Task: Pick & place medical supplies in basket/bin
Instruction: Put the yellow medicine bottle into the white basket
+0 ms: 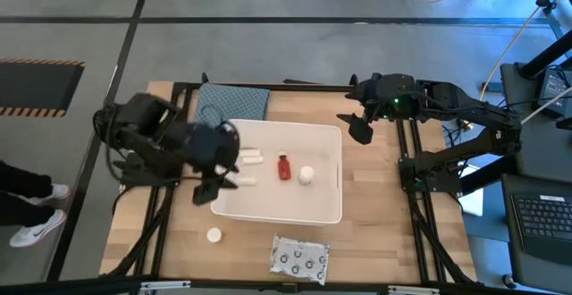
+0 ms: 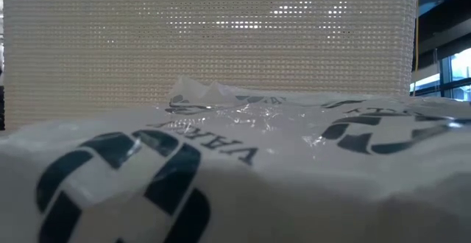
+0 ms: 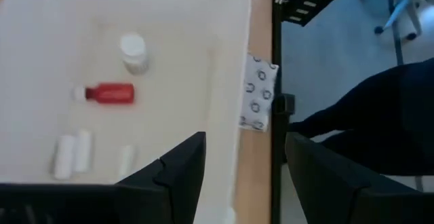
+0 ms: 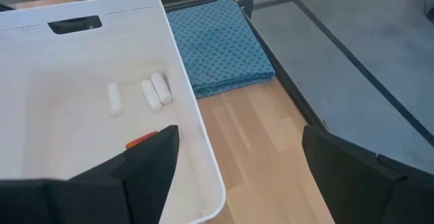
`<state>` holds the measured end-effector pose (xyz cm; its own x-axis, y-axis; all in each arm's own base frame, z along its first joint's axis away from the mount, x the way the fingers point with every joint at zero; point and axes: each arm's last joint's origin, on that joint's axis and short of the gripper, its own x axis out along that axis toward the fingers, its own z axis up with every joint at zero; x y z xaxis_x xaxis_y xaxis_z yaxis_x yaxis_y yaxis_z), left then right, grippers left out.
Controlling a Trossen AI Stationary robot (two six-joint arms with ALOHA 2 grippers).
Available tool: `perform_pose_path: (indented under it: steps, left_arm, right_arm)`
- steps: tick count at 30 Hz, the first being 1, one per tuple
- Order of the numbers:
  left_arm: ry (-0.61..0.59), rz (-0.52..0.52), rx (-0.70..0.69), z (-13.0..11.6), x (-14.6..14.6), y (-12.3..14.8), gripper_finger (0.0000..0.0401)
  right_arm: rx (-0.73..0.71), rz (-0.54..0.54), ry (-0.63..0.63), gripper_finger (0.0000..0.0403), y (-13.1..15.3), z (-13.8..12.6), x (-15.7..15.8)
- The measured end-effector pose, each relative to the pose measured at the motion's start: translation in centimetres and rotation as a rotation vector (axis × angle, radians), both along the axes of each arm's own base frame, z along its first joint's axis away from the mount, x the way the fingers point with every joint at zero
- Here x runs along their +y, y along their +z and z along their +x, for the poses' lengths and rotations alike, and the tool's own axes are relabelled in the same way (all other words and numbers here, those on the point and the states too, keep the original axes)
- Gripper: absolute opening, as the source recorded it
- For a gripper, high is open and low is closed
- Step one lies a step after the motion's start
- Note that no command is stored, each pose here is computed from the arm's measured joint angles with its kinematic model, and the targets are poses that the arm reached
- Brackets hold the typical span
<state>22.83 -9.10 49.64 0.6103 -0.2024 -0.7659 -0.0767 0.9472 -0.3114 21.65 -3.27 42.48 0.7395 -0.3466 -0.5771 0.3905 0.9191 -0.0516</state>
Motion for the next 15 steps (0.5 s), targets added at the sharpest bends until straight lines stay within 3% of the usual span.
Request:
perform_pose_path:
  steps: [5,10,15]
  left_arm:
    - [0.065,-0.002,0.032,-1.1,-4.1,-1.1,0.0196]
    - [0.285,-0.069,0.198,-1.6,-7.8,-5.0,0.0196]
    - [0.376,-0.07,0.381,-3.5,-11.5,-9.5,0.0196]
  right_arm:
    - [-0.01,0.019,-0.015,0.0312,0.0,0.0,0.0]
    - [-0.03,0.06,-0.046,0.0312,0.0,0.0,0.0]
    - [-0.051,0.098,-0.077,0.0312,0.0,0.0,0.0]
